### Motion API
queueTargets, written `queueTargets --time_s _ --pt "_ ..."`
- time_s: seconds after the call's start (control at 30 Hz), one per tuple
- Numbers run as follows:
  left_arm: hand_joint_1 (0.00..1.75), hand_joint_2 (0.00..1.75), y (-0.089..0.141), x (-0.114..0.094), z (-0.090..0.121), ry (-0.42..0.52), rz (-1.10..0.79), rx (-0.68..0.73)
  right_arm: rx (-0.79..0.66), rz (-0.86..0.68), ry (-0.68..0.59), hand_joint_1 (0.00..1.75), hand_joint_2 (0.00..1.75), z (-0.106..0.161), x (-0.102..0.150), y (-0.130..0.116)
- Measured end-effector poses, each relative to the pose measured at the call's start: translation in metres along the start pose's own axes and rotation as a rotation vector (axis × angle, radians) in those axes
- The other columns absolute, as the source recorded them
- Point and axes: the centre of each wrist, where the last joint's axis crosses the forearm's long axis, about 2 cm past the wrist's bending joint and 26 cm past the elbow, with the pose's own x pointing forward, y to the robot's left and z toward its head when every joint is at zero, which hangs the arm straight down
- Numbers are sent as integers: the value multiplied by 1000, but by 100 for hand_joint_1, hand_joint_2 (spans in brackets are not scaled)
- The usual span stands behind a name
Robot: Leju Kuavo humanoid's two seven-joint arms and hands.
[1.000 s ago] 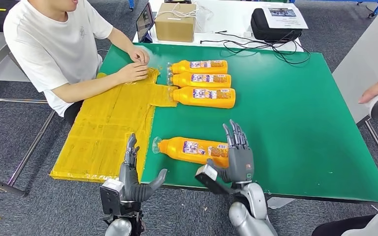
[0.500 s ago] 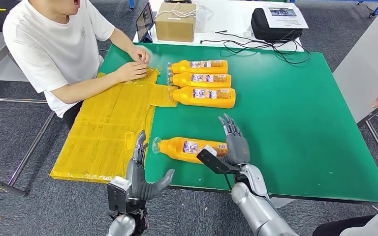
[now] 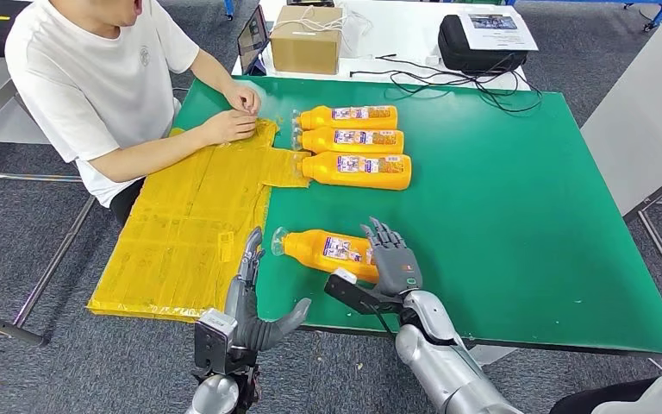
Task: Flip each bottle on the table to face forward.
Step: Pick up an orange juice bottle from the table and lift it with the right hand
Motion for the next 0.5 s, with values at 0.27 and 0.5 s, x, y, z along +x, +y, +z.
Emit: queueTargets --time_s 0.27,0.5 --pt "0 175 1 3 -1 -12 4 9 26 137 60 0 175 -3 5 -2" --pt "0 175 1 5 0 -16 6 21 10 213 84 0 175 -1 2 -4"
